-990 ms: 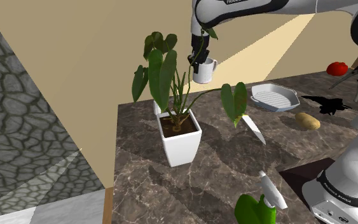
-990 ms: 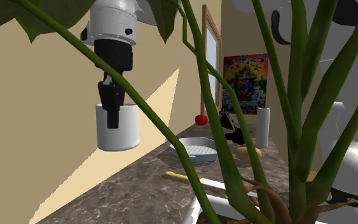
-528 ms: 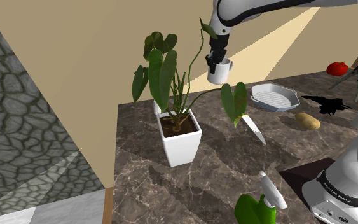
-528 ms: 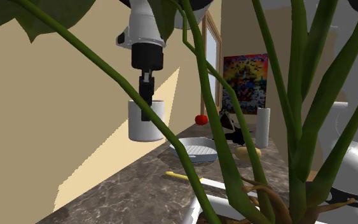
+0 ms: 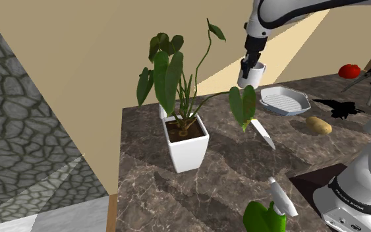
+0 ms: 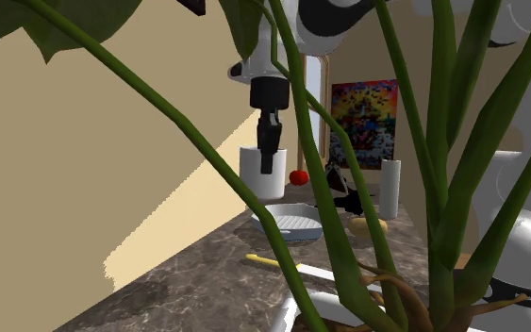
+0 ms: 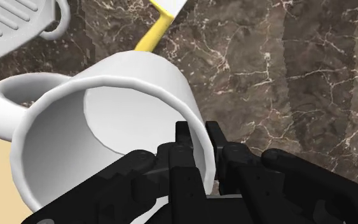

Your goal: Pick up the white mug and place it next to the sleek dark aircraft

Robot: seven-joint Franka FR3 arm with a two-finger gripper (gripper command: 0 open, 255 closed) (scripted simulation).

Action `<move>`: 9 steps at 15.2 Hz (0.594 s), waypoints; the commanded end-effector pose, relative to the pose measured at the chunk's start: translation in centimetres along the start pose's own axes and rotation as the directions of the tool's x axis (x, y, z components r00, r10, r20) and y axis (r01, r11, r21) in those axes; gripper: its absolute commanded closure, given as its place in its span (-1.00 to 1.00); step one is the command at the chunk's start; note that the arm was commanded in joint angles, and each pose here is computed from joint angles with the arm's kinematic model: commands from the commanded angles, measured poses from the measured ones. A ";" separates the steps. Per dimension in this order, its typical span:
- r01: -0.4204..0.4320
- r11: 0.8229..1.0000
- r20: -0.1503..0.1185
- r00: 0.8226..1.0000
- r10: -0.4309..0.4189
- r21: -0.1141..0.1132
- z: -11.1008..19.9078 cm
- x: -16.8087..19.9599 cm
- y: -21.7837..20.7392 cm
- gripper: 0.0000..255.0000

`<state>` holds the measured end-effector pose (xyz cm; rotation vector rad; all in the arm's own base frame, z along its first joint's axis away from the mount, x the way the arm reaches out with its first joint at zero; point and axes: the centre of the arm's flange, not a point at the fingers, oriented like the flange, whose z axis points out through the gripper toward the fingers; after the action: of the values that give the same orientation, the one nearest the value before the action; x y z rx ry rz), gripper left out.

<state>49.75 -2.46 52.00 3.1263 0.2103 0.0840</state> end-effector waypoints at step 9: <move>0.001 1.000 -0.001 1.000 -0.001 0.000 -0.6 -11.5 6.0 1.00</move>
<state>40.44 -9.14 52.31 3.1262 0.2100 0.0848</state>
